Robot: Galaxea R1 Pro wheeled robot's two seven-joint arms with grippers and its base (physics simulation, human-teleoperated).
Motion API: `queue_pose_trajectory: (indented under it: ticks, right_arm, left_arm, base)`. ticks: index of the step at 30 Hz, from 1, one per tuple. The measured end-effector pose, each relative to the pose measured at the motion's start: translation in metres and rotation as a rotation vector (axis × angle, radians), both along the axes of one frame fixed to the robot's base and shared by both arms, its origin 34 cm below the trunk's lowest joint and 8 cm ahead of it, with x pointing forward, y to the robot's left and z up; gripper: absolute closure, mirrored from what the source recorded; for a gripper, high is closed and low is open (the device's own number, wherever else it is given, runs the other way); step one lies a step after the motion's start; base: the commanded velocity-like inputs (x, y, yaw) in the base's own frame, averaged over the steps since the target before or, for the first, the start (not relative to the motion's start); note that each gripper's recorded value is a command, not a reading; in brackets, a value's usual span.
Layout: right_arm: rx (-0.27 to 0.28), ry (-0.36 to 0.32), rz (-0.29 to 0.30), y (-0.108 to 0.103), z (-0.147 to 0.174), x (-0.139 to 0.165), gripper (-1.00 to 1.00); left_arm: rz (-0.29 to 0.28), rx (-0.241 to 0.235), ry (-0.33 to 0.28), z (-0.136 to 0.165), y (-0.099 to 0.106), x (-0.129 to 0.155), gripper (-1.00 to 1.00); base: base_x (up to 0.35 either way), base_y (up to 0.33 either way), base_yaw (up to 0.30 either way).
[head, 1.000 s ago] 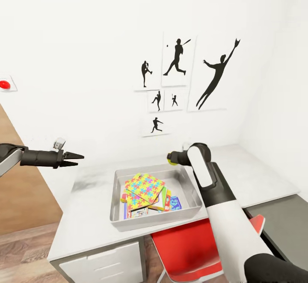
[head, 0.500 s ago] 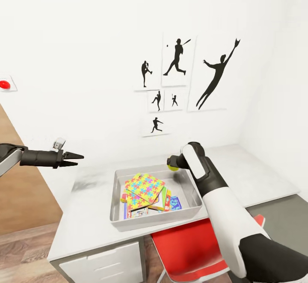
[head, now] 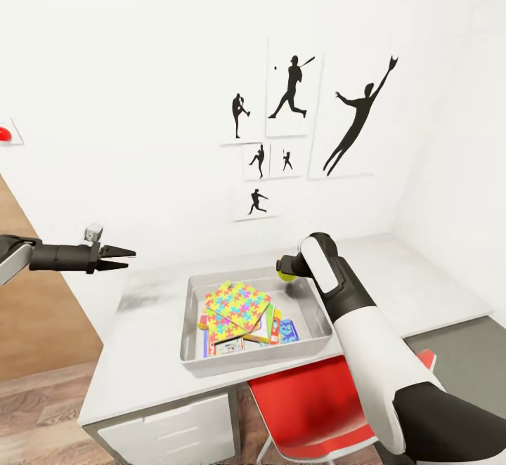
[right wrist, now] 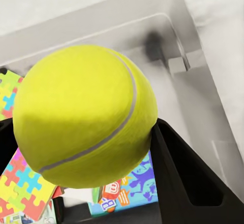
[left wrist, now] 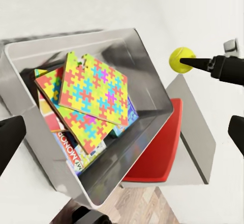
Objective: Put all the toys in the child's room - the three board games (two on the bed and one on the table), the two jigsaw puzzles on the table, and the tennis ball on the table - inside the toy box on the table in the child's room.
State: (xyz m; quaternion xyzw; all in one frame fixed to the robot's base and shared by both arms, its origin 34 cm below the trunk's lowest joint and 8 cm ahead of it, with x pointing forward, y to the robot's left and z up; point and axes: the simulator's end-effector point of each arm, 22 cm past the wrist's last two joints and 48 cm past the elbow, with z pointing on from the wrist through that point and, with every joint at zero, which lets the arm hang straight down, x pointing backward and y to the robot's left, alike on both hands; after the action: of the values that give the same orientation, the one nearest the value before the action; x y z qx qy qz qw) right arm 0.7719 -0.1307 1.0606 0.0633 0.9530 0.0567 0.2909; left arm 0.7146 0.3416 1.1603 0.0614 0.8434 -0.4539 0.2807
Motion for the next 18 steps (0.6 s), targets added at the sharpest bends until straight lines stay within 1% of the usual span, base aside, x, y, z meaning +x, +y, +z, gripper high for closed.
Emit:
queue_pose_trajectory:
  ticks: [2,5,13,18]
  right_arm:
    - [0.000,0.003,0.001,0.001,-0.002,0.000,1.00]
    - [0.001,0.006,0.002,0.002,-0.004,0.001,1.00]
    - [0.005,0.009,0.006,0.004,-0.007,0.004,1.00]
    - [0.006,-0.007,0.006,0.004,0.002,0.014,1.00]
  left_arm:
    - [-0.014,-0.033,-0.008,0.006,-0.003,-0.001,-1.00]
    - [-0.021,-0.052,-0.010,0.008,-0.004,-0.001,-1.00]
    - [-0.028,-0.084,-0.013,0.010,-0.004,0.000,-1.00]
    - [-0.028,-0.087,-0.006,0.006,-0.004,0.001,-1.00]
  base:
    - [0.000,0.000,0.000]
    - [0.000,0.000,0.000]
    - [0.000,0.000,0.000]
    - [0.000,0.000,0.000]
